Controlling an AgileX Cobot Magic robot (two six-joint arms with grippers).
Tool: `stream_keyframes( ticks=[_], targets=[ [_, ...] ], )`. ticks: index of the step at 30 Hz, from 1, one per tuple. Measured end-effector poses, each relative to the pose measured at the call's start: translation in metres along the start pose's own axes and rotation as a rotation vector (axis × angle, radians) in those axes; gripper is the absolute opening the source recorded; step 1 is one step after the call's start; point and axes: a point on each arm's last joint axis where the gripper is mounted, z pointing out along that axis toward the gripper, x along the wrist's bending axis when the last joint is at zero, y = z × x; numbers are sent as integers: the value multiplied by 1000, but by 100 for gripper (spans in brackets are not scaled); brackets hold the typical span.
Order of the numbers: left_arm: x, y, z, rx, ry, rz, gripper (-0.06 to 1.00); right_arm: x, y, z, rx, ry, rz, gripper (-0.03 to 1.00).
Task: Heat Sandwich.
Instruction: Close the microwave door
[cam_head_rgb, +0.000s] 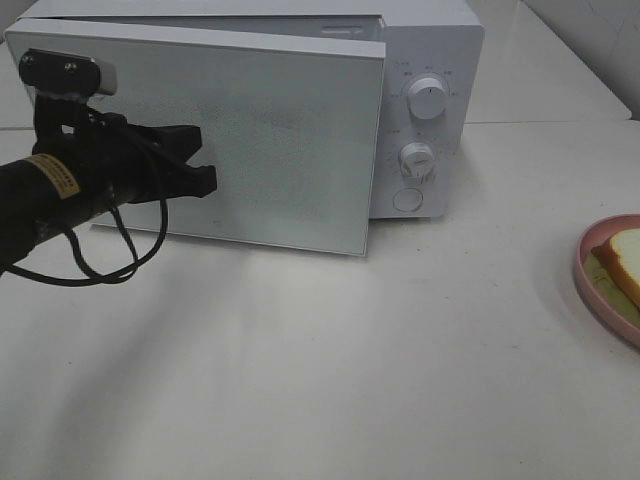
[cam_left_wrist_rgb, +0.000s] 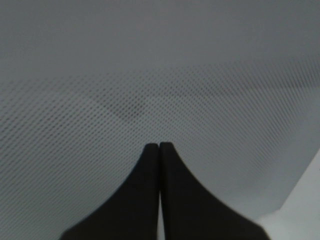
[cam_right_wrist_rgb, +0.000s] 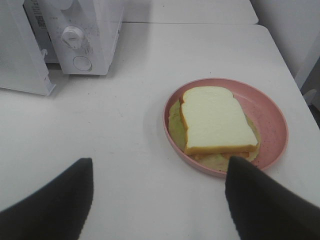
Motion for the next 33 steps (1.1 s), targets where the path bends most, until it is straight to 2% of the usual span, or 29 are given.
stream_keyframes(
  ticks=[18, 21, 28, 33],
  targets=[
    [-41, 12, 52, 12, -69, -10, 0, 0, 0, 0, 0, 2, 1, 72],
    [-51, 16, 63, 16, -86, 24, 0, 0, 0, 0, 0, 2, 1, 72],
    [-63, 18, 80, 41, -87, 52, 0, 0, 0, 0, 0, 2, 1, 72],
    [-67, 17, 88, 68, -71, 30, 0, 0, 0, 0, 0, 2, 1, 72]
  ],
)
